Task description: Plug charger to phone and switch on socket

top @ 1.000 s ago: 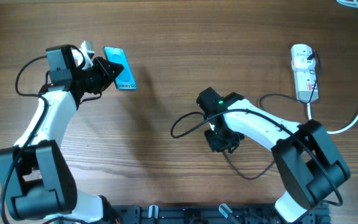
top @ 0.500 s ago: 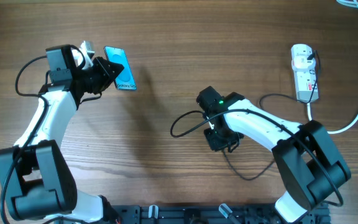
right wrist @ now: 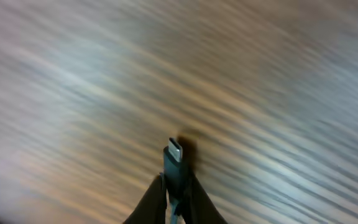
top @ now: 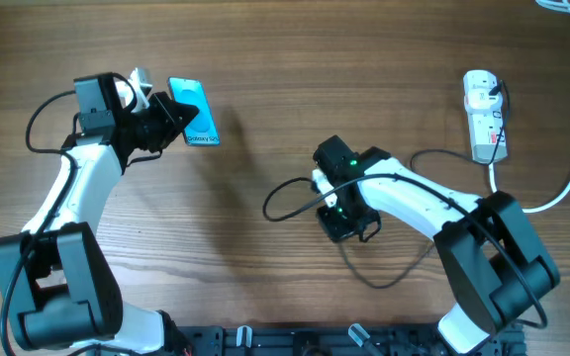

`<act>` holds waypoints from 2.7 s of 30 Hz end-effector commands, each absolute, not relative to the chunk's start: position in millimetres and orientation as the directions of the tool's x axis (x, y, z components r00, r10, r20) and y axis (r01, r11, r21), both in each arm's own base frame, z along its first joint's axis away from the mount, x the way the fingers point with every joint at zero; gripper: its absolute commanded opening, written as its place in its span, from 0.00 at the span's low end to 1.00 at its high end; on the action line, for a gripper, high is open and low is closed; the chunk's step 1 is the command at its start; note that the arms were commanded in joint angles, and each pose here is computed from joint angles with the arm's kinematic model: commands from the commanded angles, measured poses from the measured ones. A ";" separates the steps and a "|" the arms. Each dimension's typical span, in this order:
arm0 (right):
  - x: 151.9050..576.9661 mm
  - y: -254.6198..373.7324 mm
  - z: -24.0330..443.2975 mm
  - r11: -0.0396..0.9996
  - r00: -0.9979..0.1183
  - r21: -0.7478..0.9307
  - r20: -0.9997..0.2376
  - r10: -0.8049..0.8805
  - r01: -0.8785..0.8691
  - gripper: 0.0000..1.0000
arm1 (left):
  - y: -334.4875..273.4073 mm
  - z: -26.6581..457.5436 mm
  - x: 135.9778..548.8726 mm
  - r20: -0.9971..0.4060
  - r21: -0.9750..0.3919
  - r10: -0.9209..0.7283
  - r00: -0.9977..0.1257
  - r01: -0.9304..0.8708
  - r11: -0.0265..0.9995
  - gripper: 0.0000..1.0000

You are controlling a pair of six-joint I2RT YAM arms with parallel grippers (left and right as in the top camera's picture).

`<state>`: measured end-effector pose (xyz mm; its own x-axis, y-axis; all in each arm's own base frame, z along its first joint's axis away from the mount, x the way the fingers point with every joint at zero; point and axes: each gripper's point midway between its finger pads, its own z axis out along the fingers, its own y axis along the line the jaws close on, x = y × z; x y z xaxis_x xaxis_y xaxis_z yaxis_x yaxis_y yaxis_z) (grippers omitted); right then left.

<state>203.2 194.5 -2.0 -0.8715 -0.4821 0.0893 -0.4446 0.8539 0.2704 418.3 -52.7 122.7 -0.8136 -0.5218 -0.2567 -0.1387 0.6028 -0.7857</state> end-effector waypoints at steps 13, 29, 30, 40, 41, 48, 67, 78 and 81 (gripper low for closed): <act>204.0 335.5 203.3 0.024 -0.770 0.830 -0.505 -0.389 -0.557 0.04 | -108.4 217.8 388.0 -0.334 -0.936 -0.258 -0.907 0.289 0.199 0.04; 242.6 349.8 223.2 0.104 -0.837 0.843 -0.495 -0.232 -0.528 0.04 | -133.1 275.5 394.5 -0.228 -0.973 -0.266 -0.937 0.215 0.078 0.04; 243.6 351.8 230.1 0.077 -0.829 0.839 -0.512 -0.223 -0.539 0.04 | -137.8 282.3 393.1 -0.227 -0.974 -0.257 -0.939 0.218 0.064 0.04; 264.5 346.7 261.3 0.009 -0.784 0.790 -0.607 -0.129 -0.613 0.04 | -151.1 315.2 382.9 -0.213 -0.976 -0.227 -0.950 0.220 -0.003 0.04; 266.8 344.3 261.3 0.011 -0.784 0.790 -0.608 -0.125 -0.613 0.04 | -153.5 318.4 381.0 -0.241 -0.969 -0.221 -0.945 0.248 -0.004 0.04; 284.5 329.9 263.6 0.036 -0.787 0.787 -0.612 -0.081 -0.616 0.04 | -166.8 326.5 372.2 -0.324 -0.943 -0.188 -0.927 0.331 -0.011 0.04; 270.3 333.7 271.7 -0.030 -0.778 0.786 -0.617 -0.120 -0.618 0.04 | -189.3 329.8 368.9 -0.440 -0.893 -0.182 -0.879 0.450 -0.012 0.04; 287.7 334.2 271.6 0.036 -0.789 0.788 -0.613 -0.046 -0.614 0.04 | -191.4 327.5 362.9 -0.442 -0.893 -0.145 -0.885 0.449 -0.016 0.04; 288.3 334.3 272.7 0.035 -0.789 0.788 -0.613 -0.042 -0.614 0.04 | -191.8 326.4 359.9 -0.444 -0.893 -0.127 -0.887 0.450 -0.017 0.04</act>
<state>284.4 330.9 272.8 -0.7832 -0.0583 -0.6190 -0.6210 0.0251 0.7834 373.8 -186.0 316.7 -0.9085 -0.1754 -0.3793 0.3871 -0.0116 -0.9220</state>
